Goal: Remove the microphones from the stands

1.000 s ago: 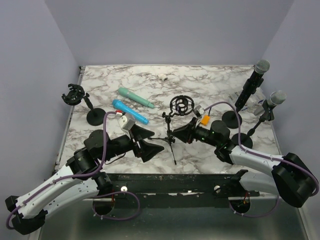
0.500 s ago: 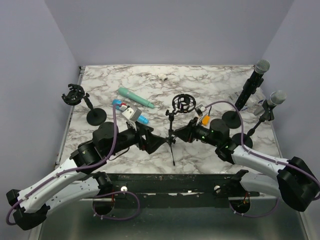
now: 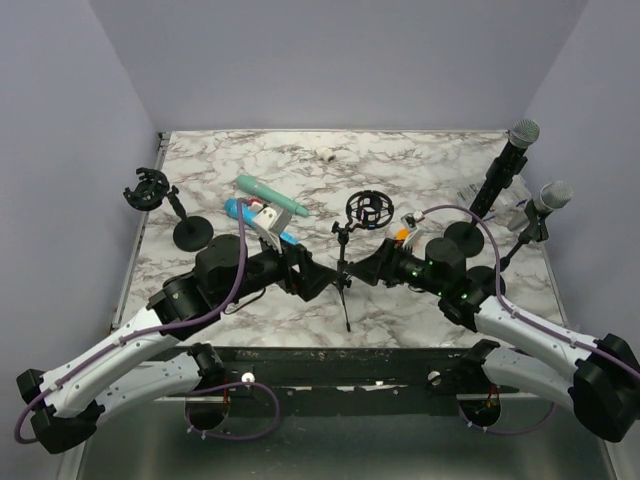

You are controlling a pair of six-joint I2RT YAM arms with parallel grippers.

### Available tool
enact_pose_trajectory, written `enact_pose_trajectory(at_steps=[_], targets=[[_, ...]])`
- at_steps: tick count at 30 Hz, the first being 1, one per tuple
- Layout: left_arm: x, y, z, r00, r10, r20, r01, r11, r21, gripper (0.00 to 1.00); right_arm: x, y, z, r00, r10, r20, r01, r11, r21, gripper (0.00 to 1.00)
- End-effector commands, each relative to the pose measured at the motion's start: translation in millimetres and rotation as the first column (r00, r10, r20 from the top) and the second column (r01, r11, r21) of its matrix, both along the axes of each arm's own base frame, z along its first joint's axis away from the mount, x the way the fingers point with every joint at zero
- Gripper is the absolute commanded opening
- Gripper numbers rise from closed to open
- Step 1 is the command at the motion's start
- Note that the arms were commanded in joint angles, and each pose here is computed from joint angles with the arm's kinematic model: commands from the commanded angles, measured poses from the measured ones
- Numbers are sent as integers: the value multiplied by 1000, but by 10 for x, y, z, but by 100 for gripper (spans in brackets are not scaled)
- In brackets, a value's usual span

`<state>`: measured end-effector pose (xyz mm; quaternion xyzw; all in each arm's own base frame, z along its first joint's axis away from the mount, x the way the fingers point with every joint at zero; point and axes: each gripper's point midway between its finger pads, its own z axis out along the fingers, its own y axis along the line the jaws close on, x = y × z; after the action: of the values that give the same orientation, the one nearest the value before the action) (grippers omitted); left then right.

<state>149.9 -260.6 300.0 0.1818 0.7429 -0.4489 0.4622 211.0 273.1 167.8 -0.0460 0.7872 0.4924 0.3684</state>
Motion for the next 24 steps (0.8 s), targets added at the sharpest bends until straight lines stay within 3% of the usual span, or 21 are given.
enact_pose_trajectory(at_steps=[1,5,17,21,24], targets=[[89,-20,153,999,43,-25,-42,999,24,94,-148,-30,6,997,11,-82,-7,999,51,75],[257,-61,194,991,114,-74,-110,992,58,99,-191,-69,37,997,6,-83,-1,998,61,80],[597,-208,276,980,170,-101,-166,985,50,97,-281,-201,-12,996,-25,-89,30,998,50,83],[697,-192,196,976,191,-109,-187,981,51,91,-285,-206,-17,996,-26,-90,30,998,49,83],[772,-145,158,970,213,-113,-210,977,41,75,-284,-203,-40,995,-25,-95,29,999,41,83]])
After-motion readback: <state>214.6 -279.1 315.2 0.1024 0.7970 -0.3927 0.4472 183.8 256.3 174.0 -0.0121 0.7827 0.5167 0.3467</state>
